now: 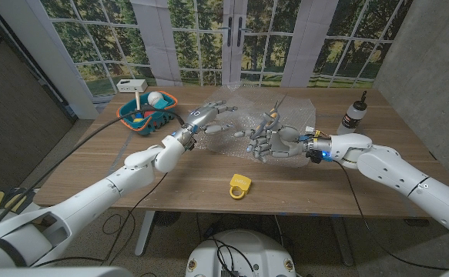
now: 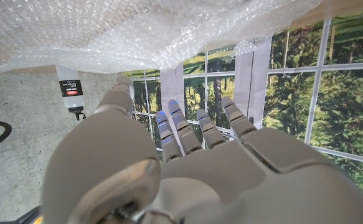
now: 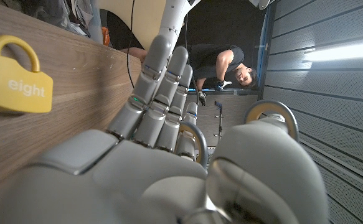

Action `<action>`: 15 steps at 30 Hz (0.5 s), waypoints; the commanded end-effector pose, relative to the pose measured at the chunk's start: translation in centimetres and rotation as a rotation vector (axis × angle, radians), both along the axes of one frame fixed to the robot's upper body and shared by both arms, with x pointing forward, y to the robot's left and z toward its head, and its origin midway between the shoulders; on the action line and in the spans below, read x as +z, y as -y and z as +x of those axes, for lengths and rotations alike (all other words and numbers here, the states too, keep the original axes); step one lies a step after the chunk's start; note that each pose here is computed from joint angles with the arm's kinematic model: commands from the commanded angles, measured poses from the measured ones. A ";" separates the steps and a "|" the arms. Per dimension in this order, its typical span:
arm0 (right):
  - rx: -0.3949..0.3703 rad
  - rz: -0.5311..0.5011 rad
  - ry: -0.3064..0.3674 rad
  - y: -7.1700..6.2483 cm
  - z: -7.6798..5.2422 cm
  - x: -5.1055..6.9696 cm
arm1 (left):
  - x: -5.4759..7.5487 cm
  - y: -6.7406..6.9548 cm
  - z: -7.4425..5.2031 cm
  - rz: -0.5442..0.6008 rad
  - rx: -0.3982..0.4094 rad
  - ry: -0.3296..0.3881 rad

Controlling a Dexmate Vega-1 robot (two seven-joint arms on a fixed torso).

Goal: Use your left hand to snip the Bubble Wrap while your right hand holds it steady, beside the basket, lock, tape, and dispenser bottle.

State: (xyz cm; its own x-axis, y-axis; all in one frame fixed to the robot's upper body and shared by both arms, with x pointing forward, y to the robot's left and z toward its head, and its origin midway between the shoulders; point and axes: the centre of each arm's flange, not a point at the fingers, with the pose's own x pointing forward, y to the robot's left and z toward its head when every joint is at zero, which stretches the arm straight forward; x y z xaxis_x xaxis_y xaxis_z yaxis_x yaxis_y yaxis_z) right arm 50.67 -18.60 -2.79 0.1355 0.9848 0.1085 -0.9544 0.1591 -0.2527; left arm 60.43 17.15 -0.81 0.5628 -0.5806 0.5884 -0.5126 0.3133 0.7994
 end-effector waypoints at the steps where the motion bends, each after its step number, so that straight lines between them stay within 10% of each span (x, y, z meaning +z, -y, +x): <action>1: 0.018 -0.010 -0.001 -0.8 -0.2 -0.2 | -1.7 1.3 1.5 0.021 -0.024 -0.085; 15: 0.016 -0.005 0.007 -1.3 -0.4 0.0 | -3.0 2.3 2.7 0.035 -0.026 -0.038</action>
State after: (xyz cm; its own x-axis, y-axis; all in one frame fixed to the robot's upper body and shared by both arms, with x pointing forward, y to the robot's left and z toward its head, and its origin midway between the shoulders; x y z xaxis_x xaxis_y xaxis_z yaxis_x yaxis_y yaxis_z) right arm 50.41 -17.70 -2.92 0.1201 0.9872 0.1050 -0.9571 0.1432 -0.2521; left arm 62.23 15.59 -2.76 0.5832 -0.6078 0.5390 -0.4505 0.3102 0.8371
